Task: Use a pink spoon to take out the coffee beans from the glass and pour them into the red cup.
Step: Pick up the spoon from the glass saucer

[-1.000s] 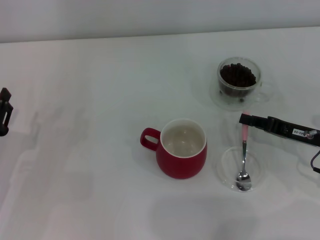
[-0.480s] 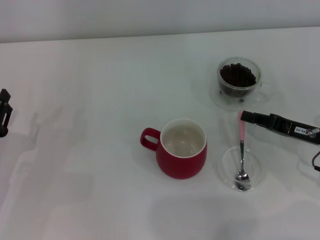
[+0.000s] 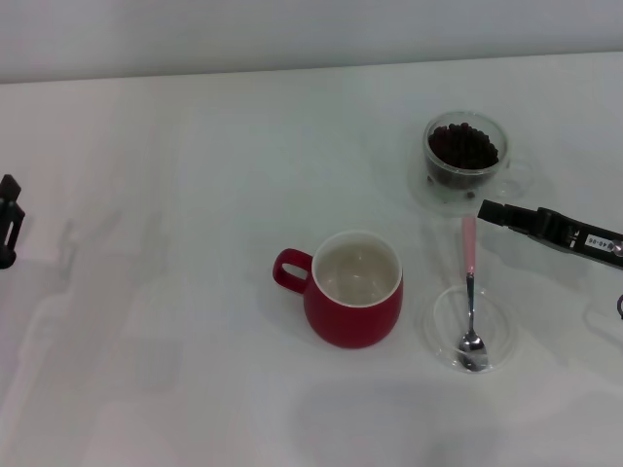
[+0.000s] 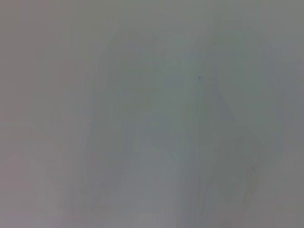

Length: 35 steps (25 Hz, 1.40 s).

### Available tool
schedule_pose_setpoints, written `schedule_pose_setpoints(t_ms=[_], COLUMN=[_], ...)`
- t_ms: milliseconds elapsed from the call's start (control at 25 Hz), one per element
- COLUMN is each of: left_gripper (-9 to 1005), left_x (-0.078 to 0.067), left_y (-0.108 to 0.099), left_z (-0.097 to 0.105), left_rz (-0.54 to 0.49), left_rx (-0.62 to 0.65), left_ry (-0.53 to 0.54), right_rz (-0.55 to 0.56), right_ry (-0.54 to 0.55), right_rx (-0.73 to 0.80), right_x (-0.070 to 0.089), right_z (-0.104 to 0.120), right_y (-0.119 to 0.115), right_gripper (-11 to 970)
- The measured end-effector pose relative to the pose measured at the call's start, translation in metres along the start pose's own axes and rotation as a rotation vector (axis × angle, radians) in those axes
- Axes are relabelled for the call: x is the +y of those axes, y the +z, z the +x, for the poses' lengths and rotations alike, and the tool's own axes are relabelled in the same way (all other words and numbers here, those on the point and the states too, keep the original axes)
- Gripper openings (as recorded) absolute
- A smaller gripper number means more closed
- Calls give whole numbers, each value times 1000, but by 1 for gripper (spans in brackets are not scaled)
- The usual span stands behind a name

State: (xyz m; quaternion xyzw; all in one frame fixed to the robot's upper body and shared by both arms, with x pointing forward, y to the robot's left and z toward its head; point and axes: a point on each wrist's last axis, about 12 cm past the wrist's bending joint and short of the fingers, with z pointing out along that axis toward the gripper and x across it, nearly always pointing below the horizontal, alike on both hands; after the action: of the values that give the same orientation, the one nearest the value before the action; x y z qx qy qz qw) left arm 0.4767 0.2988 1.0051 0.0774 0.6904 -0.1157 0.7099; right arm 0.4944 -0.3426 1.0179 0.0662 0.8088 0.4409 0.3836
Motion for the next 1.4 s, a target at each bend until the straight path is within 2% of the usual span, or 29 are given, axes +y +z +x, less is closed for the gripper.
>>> schedule_pose_setpoints(t_ms=[400, 640, 760, 1040, 1160, 1400], left_gripper=[489, 489, 488, 490, 490, 491], left_x=[0, 0, 0, 1, 1, 1], left_y=[1, 1, 0, 0, 0, 0], left_z=[0, -1, 0, 0, 0, 0], left_rz=[2, 2, 1, -1, -1, -1], left_rx=[-2, -2, -1, 1, 1, 1], left_ry=[0, 1, 1, 1, 1, 1], right_rz=[33, 22, 16, 53, 66, 78], right_ry=[-104, -134, -125, -124, -133, -152], right_rx=[105, 231, 266, 285, 300, 326], right_x=[-3, 5, 10, 10, 10, 11], right_z=[-15, -27, -33, -41, -41, -42], right_y=[-3, 10, 17, 22, 24, 29], right_gripper=[197, 368, 390, 442, 673, 706])
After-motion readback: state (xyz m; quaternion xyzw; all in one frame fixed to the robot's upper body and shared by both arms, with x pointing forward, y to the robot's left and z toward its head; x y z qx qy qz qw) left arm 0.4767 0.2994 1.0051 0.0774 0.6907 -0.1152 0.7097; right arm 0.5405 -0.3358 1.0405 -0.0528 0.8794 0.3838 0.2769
